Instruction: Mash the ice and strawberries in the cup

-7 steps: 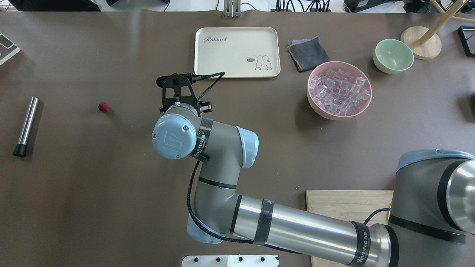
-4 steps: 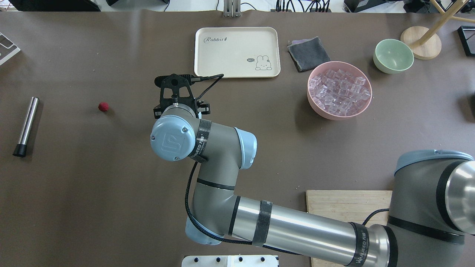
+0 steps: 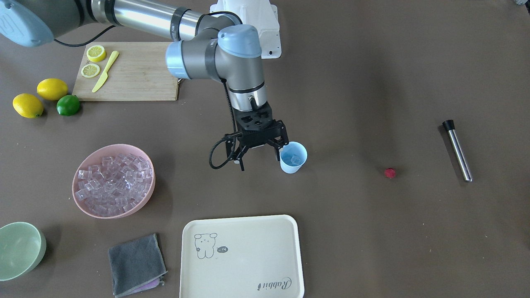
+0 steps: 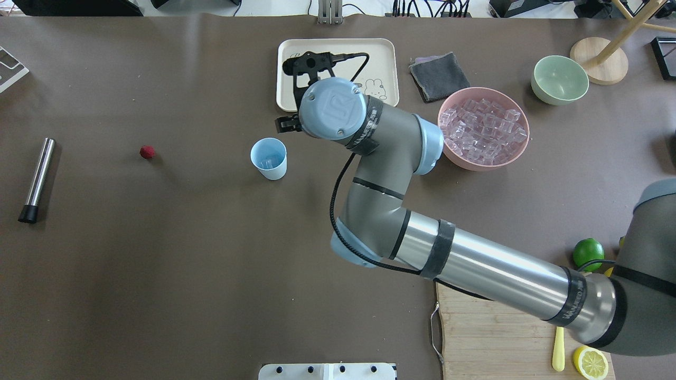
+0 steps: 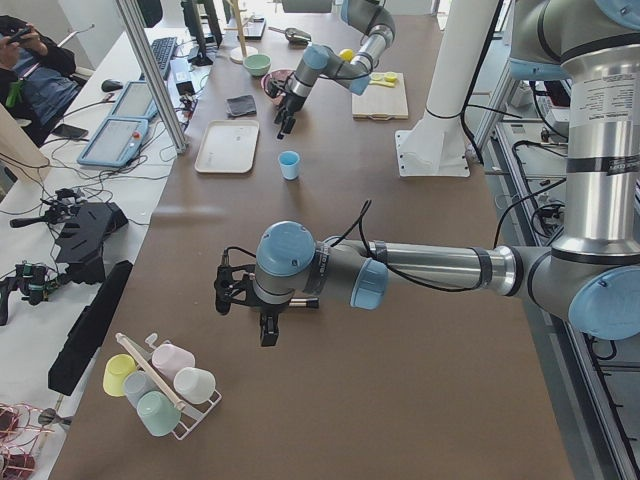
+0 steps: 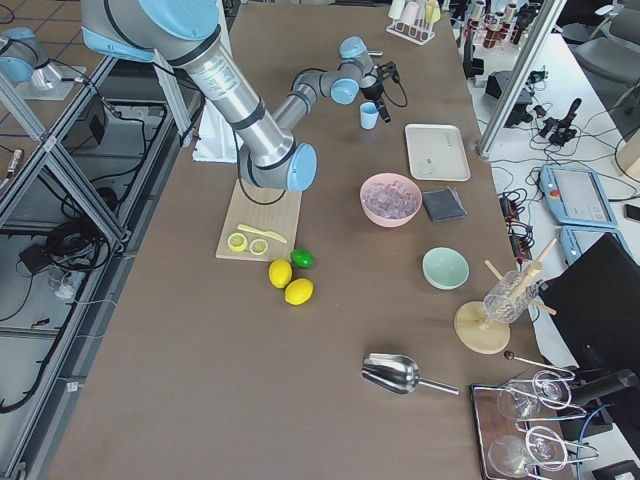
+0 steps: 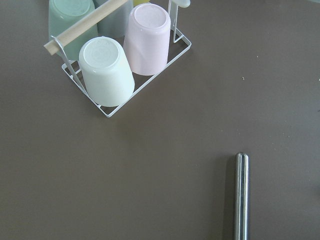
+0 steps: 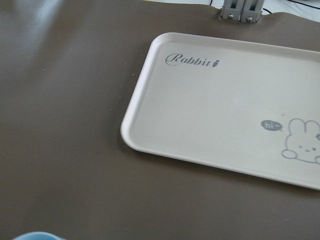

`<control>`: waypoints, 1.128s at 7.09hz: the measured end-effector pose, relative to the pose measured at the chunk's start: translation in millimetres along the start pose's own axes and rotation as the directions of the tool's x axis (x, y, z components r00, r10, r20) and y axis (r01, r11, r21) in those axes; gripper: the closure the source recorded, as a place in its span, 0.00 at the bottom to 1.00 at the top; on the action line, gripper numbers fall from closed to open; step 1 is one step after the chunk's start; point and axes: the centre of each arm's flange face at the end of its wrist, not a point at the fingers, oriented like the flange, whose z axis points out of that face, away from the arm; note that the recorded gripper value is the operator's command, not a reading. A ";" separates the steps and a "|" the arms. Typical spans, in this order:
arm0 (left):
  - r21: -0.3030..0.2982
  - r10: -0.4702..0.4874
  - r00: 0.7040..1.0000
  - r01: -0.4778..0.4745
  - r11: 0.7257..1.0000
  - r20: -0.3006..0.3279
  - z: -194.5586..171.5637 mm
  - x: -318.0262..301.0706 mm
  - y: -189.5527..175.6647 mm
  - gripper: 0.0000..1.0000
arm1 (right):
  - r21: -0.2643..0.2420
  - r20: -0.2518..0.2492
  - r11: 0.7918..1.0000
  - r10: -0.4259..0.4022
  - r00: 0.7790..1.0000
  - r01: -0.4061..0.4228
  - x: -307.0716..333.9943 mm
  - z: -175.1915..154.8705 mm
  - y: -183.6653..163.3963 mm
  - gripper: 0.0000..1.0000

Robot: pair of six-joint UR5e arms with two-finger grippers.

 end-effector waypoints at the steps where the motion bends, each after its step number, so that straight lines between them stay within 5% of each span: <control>1: -0.017 0.025 1.000 -0.025 1.000 -0.006 9.2 14.5 -1.6 0.02 | -0.058 0.016 0.997 -0.044 0.999 0.045 83.5 -11.4 -9.5 0.01; 4: -0.051 0.020 1.000 -0.020 0.998 -0.016 47.3 93.0 -6.4 0.02 | -0.183 0.052 0.973 -0.136 0.989 0.144 348.5 -72.6 -23.1 0.01; 8: -0.080 0.133 0.991 -0.131 0.988 0.009 132.8 240.3 -4.0 0.02 | -0.252 0.063 0.960 -0.113 0.992 0.125 608.6 -171.3 19.5 0.01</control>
